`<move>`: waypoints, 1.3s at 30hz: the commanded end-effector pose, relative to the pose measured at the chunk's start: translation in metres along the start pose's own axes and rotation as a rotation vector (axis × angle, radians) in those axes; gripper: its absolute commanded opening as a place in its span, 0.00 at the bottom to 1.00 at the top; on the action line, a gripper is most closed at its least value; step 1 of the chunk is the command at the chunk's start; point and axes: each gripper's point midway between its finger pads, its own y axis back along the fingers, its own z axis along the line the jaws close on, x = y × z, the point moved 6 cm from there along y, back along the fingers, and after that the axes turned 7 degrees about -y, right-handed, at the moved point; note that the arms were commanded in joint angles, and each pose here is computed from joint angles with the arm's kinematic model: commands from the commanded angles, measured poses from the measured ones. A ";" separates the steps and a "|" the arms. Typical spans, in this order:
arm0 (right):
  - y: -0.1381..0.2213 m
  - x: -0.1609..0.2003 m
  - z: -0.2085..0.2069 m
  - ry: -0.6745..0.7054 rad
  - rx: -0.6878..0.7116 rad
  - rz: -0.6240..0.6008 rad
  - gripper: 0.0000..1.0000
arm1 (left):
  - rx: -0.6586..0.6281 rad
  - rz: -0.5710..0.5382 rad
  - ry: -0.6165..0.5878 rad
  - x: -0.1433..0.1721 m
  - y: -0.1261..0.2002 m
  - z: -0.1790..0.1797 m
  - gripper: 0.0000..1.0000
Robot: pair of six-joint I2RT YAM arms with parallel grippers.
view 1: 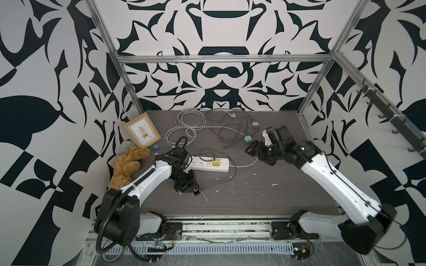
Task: Charge mp3
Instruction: Place the MP3 player at the center of the board, then pick up the plug from the center of the board.
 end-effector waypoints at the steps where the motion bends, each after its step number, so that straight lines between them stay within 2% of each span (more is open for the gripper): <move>1: -0.049 -0.034 -0.020 0.244 0.262 0.094 0.78 | -0.087 0.006 -0.089 -0.019 -0.002 -0.001 0.00; 2: -0.064 -0.048 -0.019 0.321 0.321 0.114 0.78 | -0.105 0.017 -0.098 -0.026 -0.005 -0.002 0.00; 5: -0.110 -0.084 -0.015 0.448 0.375 0.184 0.77 | -0.126 0.057 -0.104 -0.035 -0.014 0.000 0.00; 6: -0.125 -0.093 -0.016 0.462 0.396 0.212 0.77 | -0.125 0.064 -0.104 -0.035 -0.016 0.001 0.08; 10: -0.166 -0.128 -0.013 0.519 0.450 0.233 0.75 | -0.110 0.060 -0.107 -0.034 -0.018 0.001 0.54; 11: -0.170 -0.134 -0.013 0.529 0.466 0.232 0.75 | -0.104 0.049 -0.112 -0.033 -0.014 -0.001 0.60; 14: -0.182 -0.149 -0.014 0.553 0.490 0.227 0.73 | -0.065 0.014 -0.124 -0.032 0.000 -0.011 0.69; 20: -0.198 -0.163 -0.029 0.573 0.516 0.251 0.70 | 0.042 -0.074 -0.147 -0.025 0.032 -0.036 0.72; 25: -0.217 -0.165 -0.030 0.575 0.440 0.273 0.63 | 0.160 -0.160 -0.187 -0.023 0.052 -0.057 0.71; 30: -0.229 -0.166 -0.029 0.557 0.401 0.274 0.55 | 0.206 -0.209 -0.213 -0.028 0.064 -0.070 0.71; 36: -0.222 -0.171 -0.024 0.549 0.402 0.234 0.48 | 0.258 -0.249 -0.256 -0.035 0.070 -0.082 0.70; 37: -0.221 -0.171 -0.023 0.544 0.398 0.233 0.45 | 0.268 -0.256 -0.268 -0.036 0.070 -0.084 0.70; 39: -0.217 -0.170 -0.021 0.527 0.388 0.223 0.32 | 0.293 -0.274 -0.305 -0.039 0.070 -0.092 0.70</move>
